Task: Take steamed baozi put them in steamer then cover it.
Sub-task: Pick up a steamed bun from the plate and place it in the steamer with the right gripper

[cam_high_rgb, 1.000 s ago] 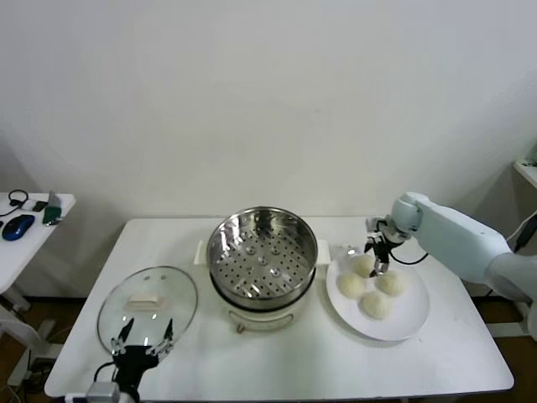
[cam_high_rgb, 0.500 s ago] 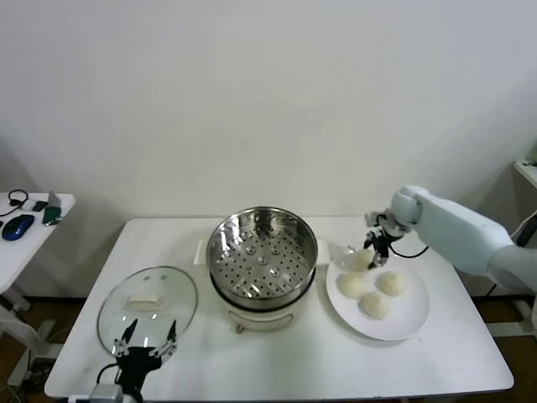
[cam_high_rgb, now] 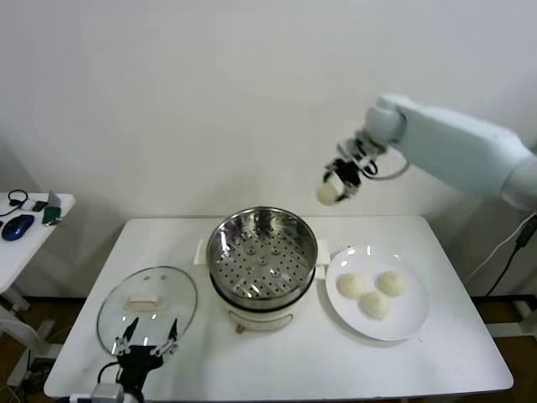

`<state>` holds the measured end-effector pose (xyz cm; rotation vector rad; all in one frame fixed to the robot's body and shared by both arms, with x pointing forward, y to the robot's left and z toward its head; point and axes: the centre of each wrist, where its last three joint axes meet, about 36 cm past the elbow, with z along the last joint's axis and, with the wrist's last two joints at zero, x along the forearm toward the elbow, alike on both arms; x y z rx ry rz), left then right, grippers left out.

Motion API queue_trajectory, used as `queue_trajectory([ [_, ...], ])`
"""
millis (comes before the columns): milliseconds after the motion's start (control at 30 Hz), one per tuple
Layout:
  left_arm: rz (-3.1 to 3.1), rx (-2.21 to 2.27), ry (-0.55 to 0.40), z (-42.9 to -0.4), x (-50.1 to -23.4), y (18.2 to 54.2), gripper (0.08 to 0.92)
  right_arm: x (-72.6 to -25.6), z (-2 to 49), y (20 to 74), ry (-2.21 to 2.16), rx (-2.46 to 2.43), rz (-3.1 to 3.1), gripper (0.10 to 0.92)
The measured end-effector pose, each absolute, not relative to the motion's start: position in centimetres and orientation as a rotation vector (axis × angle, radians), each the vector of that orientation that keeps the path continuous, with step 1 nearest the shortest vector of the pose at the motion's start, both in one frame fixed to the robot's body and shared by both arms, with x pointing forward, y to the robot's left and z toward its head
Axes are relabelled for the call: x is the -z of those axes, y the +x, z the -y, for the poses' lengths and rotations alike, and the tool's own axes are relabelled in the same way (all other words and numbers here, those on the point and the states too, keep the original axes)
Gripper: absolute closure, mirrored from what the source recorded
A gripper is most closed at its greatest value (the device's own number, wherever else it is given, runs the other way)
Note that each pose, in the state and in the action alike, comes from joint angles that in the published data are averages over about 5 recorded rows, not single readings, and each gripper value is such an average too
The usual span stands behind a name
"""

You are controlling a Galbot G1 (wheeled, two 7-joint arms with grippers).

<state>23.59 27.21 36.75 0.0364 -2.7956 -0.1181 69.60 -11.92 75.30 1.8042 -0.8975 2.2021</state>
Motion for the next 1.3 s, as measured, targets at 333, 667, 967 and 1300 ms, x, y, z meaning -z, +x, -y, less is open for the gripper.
queue_trajectory([
  [333,2.81,0.117,0.034,-27.0,-37.1,23.8,0.177,-70.3,6.0,68.8,1.963,-2.398,0.51,0.369],
  [667,2.805,0.124,0.025,-26.8,-36.5,23.7,0.177,-62.9,4.7,70.4,2.036,-2.412,0.38,0.369],
  [967,2.804,0.133,0.027,-26.8,-36.1,23.7,0.177,-59.5,4.1,71.8,2.074,-2.405,0.395,0.367],
  [1300,2.806,0.14,0.028,-26.6,-36.1,23.5,0.177,-61.0,4.5,72.7,2.117,-2.389,0.465,0.209],
])
